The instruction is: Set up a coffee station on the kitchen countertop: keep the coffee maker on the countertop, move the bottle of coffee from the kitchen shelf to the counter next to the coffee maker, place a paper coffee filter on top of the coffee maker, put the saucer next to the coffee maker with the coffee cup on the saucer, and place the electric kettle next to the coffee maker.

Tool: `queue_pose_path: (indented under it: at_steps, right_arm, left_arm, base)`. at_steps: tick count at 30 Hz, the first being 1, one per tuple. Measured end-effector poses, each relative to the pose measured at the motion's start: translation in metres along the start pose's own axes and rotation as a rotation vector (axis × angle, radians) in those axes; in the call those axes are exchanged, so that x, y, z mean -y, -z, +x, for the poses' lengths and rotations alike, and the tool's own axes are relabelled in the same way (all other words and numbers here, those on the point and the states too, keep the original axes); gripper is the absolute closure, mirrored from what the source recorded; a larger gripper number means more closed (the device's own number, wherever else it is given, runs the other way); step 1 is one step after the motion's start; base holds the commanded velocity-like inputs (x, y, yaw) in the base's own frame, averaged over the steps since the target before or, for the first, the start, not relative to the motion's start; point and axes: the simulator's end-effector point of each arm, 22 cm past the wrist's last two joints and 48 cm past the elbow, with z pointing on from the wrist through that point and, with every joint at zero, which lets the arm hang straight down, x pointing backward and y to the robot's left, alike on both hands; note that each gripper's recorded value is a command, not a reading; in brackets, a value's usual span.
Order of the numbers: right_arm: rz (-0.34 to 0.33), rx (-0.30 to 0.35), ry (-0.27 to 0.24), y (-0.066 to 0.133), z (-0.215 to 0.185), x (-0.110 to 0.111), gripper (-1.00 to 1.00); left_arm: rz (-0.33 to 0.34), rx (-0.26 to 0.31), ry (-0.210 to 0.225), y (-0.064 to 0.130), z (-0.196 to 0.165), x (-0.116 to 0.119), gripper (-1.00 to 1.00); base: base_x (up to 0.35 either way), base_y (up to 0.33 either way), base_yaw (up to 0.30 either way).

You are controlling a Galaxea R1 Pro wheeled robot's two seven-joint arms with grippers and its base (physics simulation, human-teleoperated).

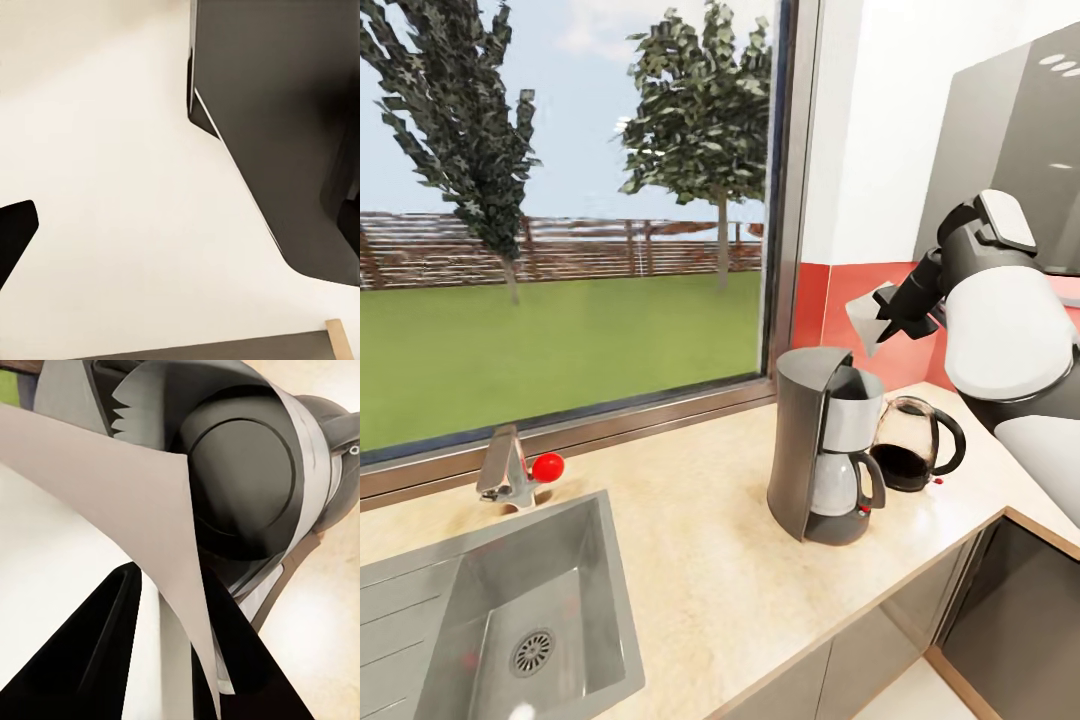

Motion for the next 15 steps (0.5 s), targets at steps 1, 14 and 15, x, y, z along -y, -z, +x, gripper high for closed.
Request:
queue_pose_path:
  at_steps: [1, 14, 15]
  right_arm:
    - [0.000, 0.000, 0.000, 0.0000, 0.0001, -0.0001, 1.00]
    - [-0.001, 0.002, 0.002, 0.0006, 0.0002, -0.0004, 1.00]
    - [-0.001, 0.002, 0.002, 0.0006, 0.0002, -0.0004, 1.00]
  left_arm:
    - [0.000, 0.000, 0.000, 0.0000, 0.0000, 0.0001, -1.00]
    - [0.000, 0.000, 0.000, 0.0000, 0.0000, -0.0001, -1.00]
    - [-0.001, 0.000, 0.000, 0.0000, 0.0000, -0.0003, -1.00]
  base:
    - [0.000, 0.000, 0.000]
    - [0.010, 0.000, 0.000]
    - [0.079, 0.000, 0.000]
